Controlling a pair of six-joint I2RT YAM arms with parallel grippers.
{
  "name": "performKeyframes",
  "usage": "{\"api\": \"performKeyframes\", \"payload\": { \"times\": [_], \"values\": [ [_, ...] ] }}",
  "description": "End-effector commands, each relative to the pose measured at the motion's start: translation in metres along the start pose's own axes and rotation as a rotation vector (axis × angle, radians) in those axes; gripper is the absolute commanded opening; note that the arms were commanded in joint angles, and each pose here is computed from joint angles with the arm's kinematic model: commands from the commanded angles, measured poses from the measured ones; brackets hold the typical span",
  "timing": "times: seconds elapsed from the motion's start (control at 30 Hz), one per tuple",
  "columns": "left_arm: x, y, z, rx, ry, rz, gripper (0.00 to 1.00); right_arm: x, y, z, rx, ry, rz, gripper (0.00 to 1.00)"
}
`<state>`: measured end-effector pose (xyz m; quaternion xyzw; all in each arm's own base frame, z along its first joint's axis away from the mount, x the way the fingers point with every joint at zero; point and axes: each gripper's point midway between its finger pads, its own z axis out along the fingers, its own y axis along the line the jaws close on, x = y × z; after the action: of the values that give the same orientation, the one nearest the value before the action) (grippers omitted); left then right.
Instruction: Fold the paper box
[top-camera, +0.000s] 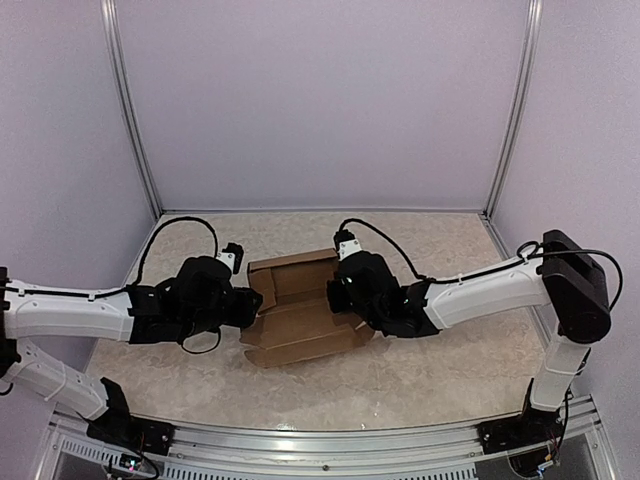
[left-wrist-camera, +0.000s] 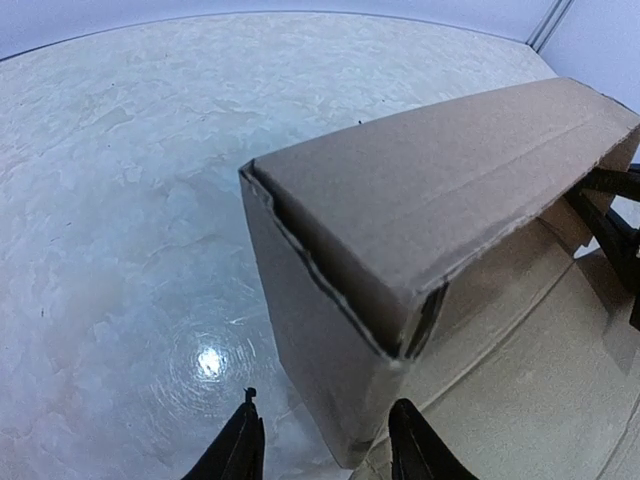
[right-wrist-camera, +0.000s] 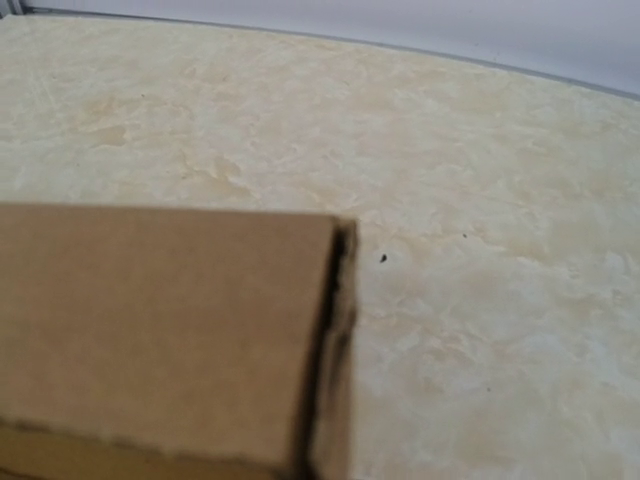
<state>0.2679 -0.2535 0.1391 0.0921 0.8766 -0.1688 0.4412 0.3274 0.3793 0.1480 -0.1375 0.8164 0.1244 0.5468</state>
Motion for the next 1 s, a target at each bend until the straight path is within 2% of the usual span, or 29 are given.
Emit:
{"api": "performKeyframes", "payload": {
  "times": [0.0, 0.27, 0.77, 0.97],
  "values": [
    [-0.024, -0.004, 0.002, 0.002, -0.063, -0.055, 0.40, -0.014, 0.007, -0.009, -0.002, -0.021, 0.039, 0.00],
    [-0.034, -0.012, 0.011, 0.010, -0.079, -0.070, 0.33, -0.012, 0.011, -0.012, 0.000, -0.020, 0.052, 0.00],
    [-0.037, -0.009, 0.023, -0.031, -0.074, -0.066, 0.00, -0.021, 0.037, -0.023, -0.054, -0.024, 0.086, 0.00],
    [-0.035, -0.003, 0.023, -0.061, -0.077, -0.059, 0.00, -0.024, 0.045, -0.026, -0.077, -0.013, 0.103, 0.00]
  ]
}}
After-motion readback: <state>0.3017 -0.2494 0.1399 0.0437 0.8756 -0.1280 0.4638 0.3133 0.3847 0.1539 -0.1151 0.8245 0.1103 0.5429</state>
